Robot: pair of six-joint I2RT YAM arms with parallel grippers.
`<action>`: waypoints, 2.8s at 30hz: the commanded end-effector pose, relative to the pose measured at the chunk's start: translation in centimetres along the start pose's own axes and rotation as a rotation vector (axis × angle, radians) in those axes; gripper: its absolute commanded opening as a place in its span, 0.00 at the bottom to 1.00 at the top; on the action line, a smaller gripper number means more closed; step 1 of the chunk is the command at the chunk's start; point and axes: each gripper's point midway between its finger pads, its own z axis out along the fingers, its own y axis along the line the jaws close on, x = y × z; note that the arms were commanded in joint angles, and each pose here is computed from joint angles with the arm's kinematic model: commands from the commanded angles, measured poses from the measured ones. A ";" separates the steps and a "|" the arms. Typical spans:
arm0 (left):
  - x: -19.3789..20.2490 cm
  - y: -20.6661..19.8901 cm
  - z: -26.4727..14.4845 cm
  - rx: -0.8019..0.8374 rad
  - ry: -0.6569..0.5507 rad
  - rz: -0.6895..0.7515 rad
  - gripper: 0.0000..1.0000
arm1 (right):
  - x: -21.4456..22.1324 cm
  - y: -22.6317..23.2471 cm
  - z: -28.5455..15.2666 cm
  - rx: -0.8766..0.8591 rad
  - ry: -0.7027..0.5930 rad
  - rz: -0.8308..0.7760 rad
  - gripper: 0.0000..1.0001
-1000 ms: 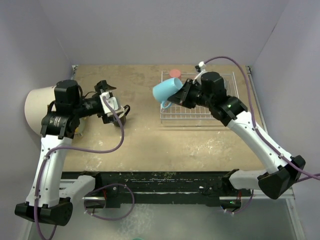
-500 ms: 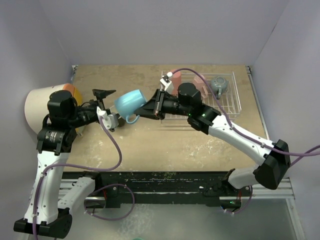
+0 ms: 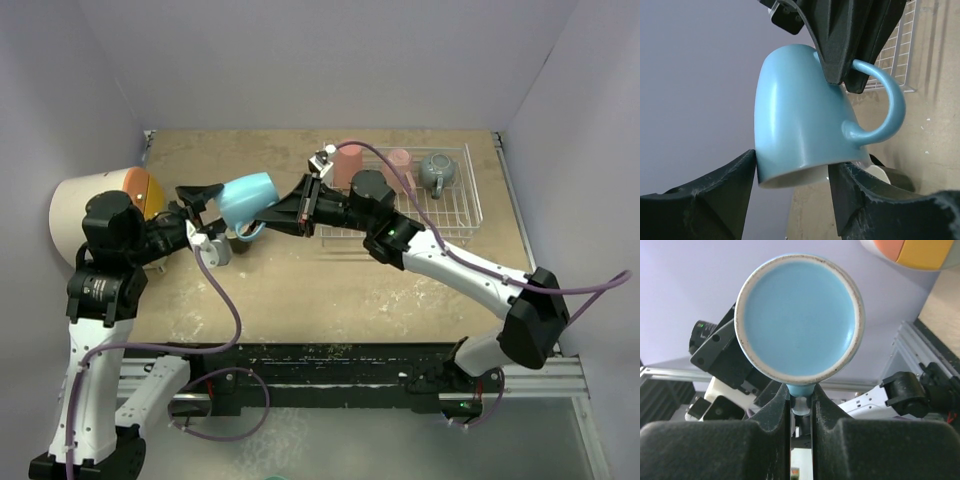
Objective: Unload the cups from the dish rack
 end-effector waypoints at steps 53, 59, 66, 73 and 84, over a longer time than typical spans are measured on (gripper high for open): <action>34.4 -4.9 10.6 0.278 1.115 -0.898 0.00 | -20.6 -11.8 -24.3 1.275 -0.559 -0.583 1.00; 36.0 -6.6 11.4 0.307 1.115 -0.915 0.00 | -24.6 -14.8 -25.8 1.361 -0.539 -0.607 1.00; 36.5 -7.3 12.0 0.312 1.092 -0.924 0.22 | -28.1 -19.2 -26.4 1.367 -0.452 -0.636 0.99; 36.5 -6.5 12.1 0.286 1.056 -0.875 0.35 | -30.6 -21.9 -25.8 1.400 -0.411 -0.662 0.97; 35.1 -3.6 12.0 0.218 1.016 -0.833 0.47 | -32.3 -24.4 -25.9 1.439 -0.347 -0.698 0.88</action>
